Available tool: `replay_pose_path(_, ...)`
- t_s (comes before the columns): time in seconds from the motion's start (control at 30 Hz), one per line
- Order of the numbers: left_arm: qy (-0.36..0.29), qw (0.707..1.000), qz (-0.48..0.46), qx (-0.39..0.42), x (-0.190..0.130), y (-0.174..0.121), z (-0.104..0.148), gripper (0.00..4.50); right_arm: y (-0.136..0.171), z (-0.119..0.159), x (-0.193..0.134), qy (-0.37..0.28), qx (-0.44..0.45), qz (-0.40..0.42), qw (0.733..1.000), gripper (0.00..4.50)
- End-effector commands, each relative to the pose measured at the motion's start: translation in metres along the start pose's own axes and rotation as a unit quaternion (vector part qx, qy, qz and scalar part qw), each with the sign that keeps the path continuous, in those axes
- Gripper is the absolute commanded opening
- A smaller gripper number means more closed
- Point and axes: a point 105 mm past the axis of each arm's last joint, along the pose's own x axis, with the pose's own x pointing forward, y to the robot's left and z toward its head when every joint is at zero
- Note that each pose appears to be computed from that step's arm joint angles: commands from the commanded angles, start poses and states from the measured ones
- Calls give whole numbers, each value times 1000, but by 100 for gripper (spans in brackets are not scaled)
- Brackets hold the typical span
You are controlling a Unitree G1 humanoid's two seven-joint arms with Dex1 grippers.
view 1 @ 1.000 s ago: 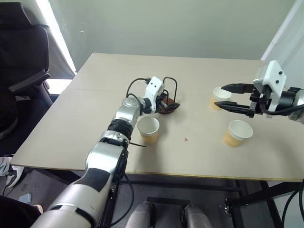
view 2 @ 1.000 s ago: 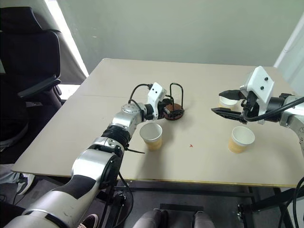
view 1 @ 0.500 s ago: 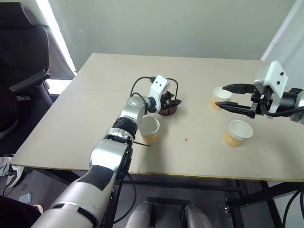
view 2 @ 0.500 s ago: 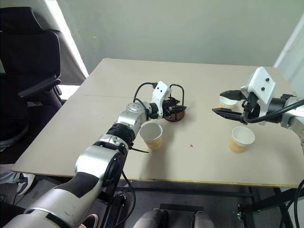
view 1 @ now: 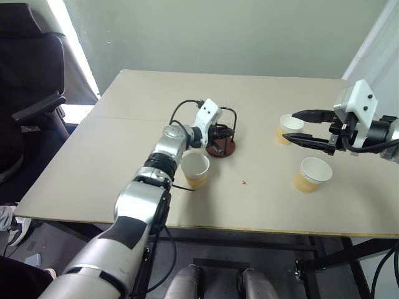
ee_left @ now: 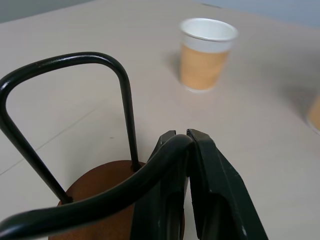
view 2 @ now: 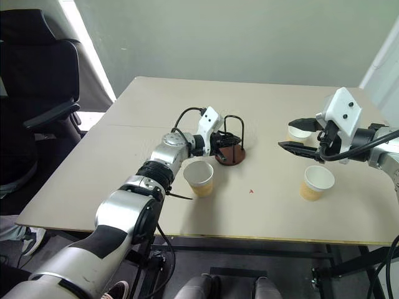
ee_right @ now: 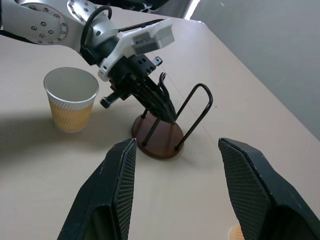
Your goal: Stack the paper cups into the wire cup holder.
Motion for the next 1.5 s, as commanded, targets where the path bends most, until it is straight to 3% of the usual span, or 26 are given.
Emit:
replay_pose_path(0.03, -34, 996, -51, 63, 1, -11, 34, 3, -4, 14, -9, -15, -21, -19, 999, 263)
replay_pose_path(0.33, -61, 975, -188, 105, 14, -59, 56, 3, -1, 7, -19, 9, -3, -26, 1000, 263)
replay_pose_path(0.57, -38, 951, -281, 120, 14, -90, 47, 3, 1, -1, -40, 41, 19, -33, 998, 263)
replay_pose_path(0.83, -18, 942, -309, 127, 10, -97, 36, 3, 1, -6, -64, 83, 24, -39, 995, 263)
replay_pose_path(1.23, -12, 952, -286, 108, 18, -96, 23, 3, 2, -6, -62, 79, 18, -45, 996, 263)
replay_pose_path(1.33, -15, 955, -279, 101, 20, -95, 22, 82, 2, -7, -60, 79, 17, -43, 996, 263)
replay_pose_path(1.5, -15, 957, -269, 109, 21, -93, 22, 258, 3, -8, -59, 79, 17, -42, 996, 263)
